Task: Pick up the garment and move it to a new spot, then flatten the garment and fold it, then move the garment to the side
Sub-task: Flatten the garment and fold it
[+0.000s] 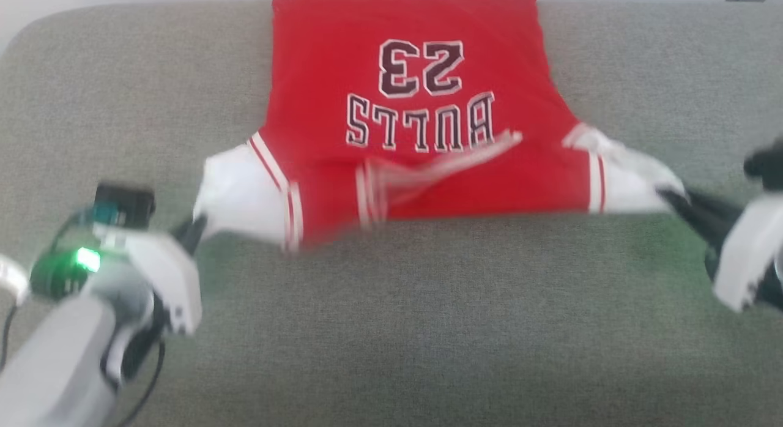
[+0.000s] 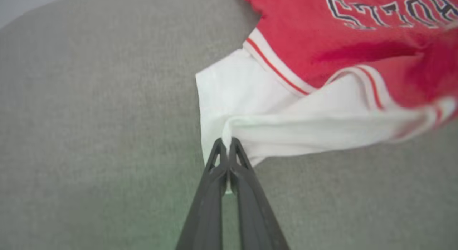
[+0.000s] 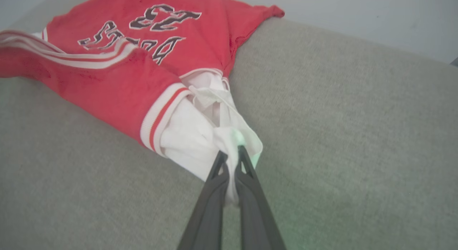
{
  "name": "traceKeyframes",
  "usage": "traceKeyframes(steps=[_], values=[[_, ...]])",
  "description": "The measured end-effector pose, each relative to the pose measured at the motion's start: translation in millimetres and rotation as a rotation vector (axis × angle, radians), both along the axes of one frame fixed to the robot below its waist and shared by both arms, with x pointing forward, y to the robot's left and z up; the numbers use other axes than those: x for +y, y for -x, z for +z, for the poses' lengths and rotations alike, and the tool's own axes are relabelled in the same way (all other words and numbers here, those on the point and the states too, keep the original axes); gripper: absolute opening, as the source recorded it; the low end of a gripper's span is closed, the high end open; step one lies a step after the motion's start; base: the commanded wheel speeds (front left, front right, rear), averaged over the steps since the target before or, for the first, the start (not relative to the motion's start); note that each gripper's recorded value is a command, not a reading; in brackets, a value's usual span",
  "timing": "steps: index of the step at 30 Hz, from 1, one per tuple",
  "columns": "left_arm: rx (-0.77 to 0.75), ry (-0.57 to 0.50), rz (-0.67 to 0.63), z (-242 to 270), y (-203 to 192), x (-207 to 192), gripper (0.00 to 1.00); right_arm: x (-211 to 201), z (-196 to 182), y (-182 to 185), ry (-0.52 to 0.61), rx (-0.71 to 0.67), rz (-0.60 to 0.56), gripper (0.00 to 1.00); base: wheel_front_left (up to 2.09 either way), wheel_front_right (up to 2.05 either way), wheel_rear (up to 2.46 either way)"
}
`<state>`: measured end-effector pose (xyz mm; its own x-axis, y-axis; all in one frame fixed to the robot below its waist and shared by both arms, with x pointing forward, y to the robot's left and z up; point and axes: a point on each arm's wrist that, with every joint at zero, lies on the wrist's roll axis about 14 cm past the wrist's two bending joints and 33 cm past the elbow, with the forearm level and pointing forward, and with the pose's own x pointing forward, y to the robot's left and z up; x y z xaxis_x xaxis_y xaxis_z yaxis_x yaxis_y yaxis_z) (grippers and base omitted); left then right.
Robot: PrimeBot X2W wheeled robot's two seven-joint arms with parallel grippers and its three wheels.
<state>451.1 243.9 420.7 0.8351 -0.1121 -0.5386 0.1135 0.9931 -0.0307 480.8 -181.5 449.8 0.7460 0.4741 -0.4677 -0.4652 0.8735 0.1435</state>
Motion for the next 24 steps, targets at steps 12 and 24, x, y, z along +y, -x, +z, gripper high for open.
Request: traceKeyframes(steps=[12,24], values=[[0.239,0.027,0.098,-36,102,0,0.0,-26,-55,96,0.005,0.313,-0.025,0.0,0.0,0.0,0.0],[0.381,0.057,0.164,-48,149,-3,0.0,-31,-81,146,0.014,0.489,-0.021,0.0,0.0,0.0,0.0]])
